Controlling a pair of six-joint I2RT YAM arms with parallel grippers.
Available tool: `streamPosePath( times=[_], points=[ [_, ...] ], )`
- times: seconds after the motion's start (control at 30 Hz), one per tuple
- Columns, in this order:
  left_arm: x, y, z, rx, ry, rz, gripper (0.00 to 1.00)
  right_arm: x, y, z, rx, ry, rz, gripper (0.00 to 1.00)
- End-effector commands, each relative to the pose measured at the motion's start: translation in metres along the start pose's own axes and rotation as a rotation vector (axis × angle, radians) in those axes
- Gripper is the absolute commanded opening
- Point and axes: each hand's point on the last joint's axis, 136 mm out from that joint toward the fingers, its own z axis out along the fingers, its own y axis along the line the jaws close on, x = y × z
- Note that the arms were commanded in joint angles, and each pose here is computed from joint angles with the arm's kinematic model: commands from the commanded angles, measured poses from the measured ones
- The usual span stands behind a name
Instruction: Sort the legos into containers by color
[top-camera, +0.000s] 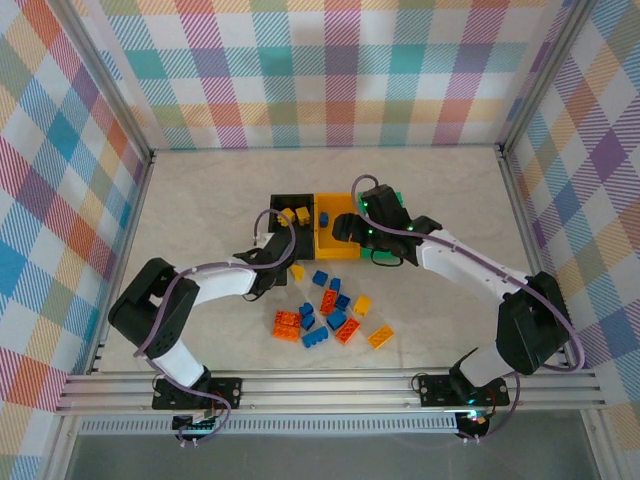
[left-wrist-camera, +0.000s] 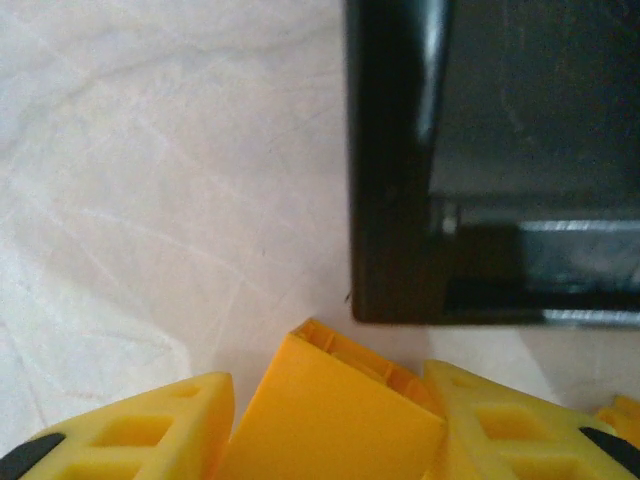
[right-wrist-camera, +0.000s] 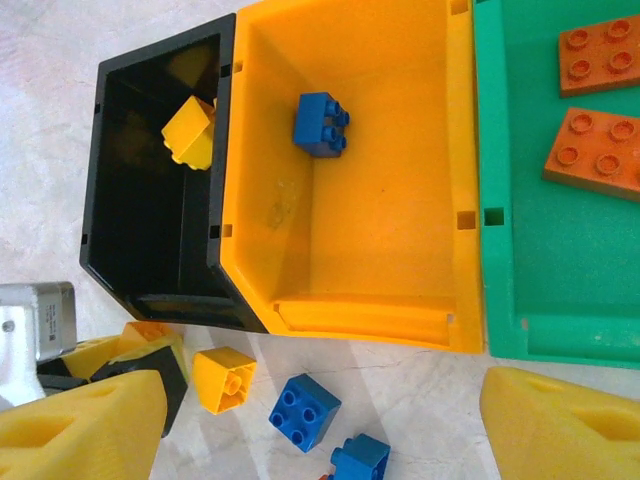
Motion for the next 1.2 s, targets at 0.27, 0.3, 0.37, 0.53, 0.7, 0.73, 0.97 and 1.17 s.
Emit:
streamPosePath(
  times=[0.27,0.3,0.37,0.53,0.7,0.73,0.97,1.17],
  points=[
    [0.011,0.005,-0.068,0.075,-0.015,-0.040,0.41,0.002,-0.001,-0.010,-0.023,-0.034,0.032,0.82],
    [0.001,0.004,-0.076,0.084,-0.035,-0.048,0.41,0.004,-0.003,-0.010,-0.024,-0.032,0.036,0.82],
    [-0.022,-0.001,-0.090,0.100,-0.080,-0.049,0.41,0.008,-0.005,-0.010,-0.022,-0.027,0.042,0.82],
    [-0.077,-0.023,-0.093,0.082,-0.143,-0.028,0.40,0.016,-0.012,-0.014,-0.011,-0.014,0.047,0.82],
    [-0.112,-0.038,-0.061,0.034,-0.133,-0.025,0.40,0.022,-0.020,-0.022,0.005,-0.015,0.048,0.83],
    [-0.117,-0.039,-0.055,0.022,-0.125,-0.025,0.40,0.023,-0.021,-0.024,0.006,-0.016,0.047,0.83],
    [-0.148,-0.049,-0.033,-0.022,-0.117,-0.018,0.51,0.032,-0.026,-0.038,-0.003,-0.005,0.043,0.85],
    [-0.171,-0.061,-0.061,0.061,-0.152,-0.054,0.77,0.051,-0.031,-0.041,-0.006,0.060,0.042,0.86]
  ],
)
